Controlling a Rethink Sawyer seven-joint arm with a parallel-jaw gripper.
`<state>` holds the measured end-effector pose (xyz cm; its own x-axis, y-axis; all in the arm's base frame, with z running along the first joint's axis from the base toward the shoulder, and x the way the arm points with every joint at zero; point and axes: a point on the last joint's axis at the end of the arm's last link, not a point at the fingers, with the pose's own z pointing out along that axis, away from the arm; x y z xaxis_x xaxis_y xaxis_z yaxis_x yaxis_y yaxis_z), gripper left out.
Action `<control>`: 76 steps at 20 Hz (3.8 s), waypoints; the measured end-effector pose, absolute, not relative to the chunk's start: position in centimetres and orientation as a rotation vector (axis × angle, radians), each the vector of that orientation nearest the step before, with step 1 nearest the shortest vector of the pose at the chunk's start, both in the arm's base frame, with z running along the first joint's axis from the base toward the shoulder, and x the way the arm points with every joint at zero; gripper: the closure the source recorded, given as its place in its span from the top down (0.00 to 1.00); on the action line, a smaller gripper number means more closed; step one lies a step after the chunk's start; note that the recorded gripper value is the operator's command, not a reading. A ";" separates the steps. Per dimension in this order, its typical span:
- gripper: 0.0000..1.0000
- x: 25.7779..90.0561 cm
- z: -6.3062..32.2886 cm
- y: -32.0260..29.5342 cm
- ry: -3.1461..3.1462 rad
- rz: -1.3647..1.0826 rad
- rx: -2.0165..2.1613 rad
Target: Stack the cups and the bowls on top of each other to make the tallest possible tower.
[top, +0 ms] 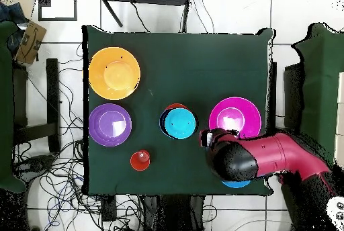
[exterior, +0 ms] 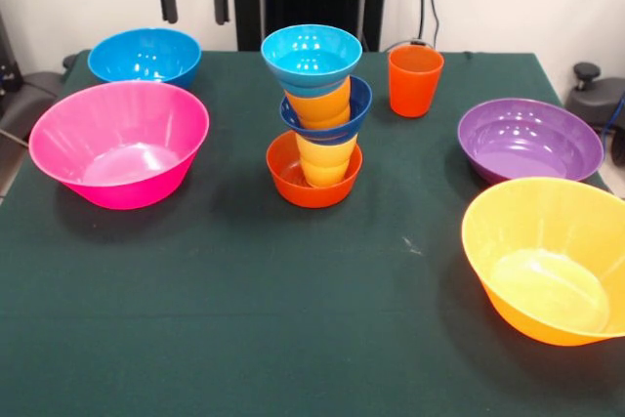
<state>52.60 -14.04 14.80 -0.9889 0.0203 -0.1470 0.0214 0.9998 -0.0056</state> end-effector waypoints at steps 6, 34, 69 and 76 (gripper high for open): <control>1.00 51.7 13.0 -14.4 2.979 -0.048 -0.020; 1.00 47.3 7.8 -16.5 2.999 -0.117 -0.068; 1.00 38.7 2.4 -15.3 3.101 -0.227 -0.242; 1.00 36.9 1.9 -16.9 3.134 -0.328 -0.291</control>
<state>36.94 -16.86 1.90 -0.9828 -0.1798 0.0417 -0.1845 0.9616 -0.2033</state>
